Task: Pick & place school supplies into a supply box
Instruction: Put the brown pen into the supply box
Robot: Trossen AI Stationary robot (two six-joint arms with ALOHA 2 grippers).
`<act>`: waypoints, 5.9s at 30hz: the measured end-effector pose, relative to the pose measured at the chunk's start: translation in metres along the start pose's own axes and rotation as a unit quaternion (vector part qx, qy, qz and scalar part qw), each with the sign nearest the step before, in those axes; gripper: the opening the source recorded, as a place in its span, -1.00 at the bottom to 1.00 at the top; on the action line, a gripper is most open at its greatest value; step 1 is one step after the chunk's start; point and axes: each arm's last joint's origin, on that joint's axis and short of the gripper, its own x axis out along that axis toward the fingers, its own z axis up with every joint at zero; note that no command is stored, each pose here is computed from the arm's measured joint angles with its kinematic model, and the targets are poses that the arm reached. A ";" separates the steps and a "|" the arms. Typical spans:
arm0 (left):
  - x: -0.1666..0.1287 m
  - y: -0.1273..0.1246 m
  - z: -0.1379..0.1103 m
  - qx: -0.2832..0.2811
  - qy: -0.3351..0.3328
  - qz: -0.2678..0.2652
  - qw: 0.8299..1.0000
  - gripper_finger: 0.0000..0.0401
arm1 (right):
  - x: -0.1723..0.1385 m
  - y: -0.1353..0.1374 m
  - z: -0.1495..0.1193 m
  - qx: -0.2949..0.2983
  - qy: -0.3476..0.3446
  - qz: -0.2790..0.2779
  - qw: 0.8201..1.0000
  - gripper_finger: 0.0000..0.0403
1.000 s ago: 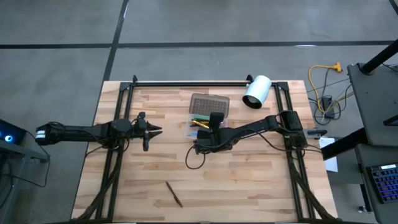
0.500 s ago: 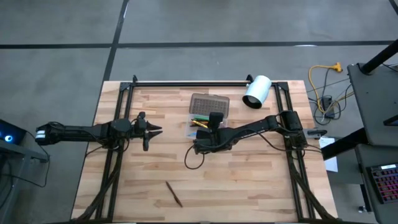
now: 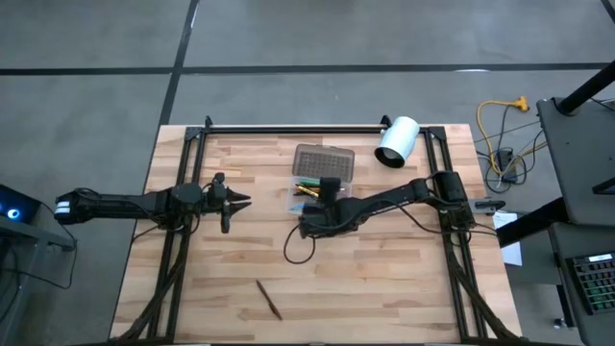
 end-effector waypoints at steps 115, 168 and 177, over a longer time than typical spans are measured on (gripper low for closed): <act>0.073 -0.203 0.123 0.247 0.235 -0.328 0.881 -0.65 | -0.040 -0.053 -0.258 0.169 -0.600 0.198 0.756 -0.64; 0.108 -0.247 0.054 0.261 0.365 -0.276 0.850 -0.65 | -0.040 -0.053 -0.258 0.167 -0.601 0.196 0.756 -0.64; 0.102 -0.258 0.055 0.263 0.336 -0.296 0.855 -0.65 | -0.040 -0.053 -0.258 0.167 -0.602 0.196 0.756 -0.64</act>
